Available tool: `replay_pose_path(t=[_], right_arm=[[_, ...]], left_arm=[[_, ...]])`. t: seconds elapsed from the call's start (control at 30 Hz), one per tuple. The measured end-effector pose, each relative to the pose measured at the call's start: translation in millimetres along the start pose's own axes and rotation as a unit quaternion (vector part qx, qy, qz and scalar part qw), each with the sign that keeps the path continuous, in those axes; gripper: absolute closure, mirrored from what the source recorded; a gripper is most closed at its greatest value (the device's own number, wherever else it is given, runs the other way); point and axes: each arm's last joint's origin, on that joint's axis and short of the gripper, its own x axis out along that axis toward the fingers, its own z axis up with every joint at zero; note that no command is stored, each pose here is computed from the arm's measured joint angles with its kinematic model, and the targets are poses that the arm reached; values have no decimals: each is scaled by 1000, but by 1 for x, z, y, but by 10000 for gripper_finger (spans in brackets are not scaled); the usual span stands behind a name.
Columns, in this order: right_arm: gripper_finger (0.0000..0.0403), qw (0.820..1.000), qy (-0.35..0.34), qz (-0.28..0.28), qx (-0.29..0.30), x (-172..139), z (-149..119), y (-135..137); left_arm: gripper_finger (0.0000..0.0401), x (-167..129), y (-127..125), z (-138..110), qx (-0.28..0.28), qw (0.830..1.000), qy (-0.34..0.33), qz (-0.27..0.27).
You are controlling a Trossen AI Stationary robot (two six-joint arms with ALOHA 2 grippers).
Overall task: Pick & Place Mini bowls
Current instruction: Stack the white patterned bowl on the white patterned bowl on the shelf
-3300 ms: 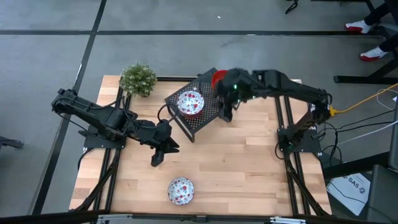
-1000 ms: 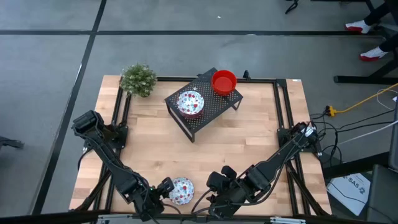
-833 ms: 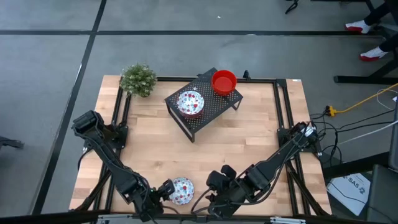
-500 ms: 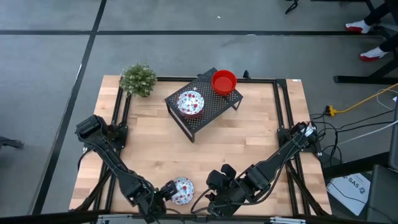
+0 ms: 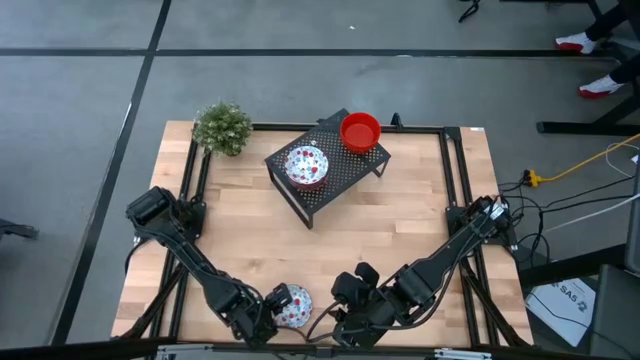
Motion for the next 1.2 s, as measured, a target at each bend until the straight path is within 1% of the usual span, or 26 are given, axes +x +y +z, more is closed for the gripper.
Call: replay_pose_path(t=[0.2,0.33,0.43,0.7,0.97,1.2], right_arm=[[224,1000,0,0,0,0,0,0],[224,1000,0,0,-3,0,0,0],[224,1000,0,0,-4,0,0,0],[224,1000,1,0,-4,0,0,0],[224,1000,18,10,-5,0,-1,1],[224,998,53,30,-12,0,-3,2]], left_arm=[[253,6,1,0,-8,1000,1,3],[271,6,2,1,-20,1000,-3,5],[297,6,1,1,-34,999,-4,5],[388,6,2,2,-62,998,-8,10],[395,3,4,5,-114,993,-25,14],[396,-16,8,15,-135,989,-57,22]])
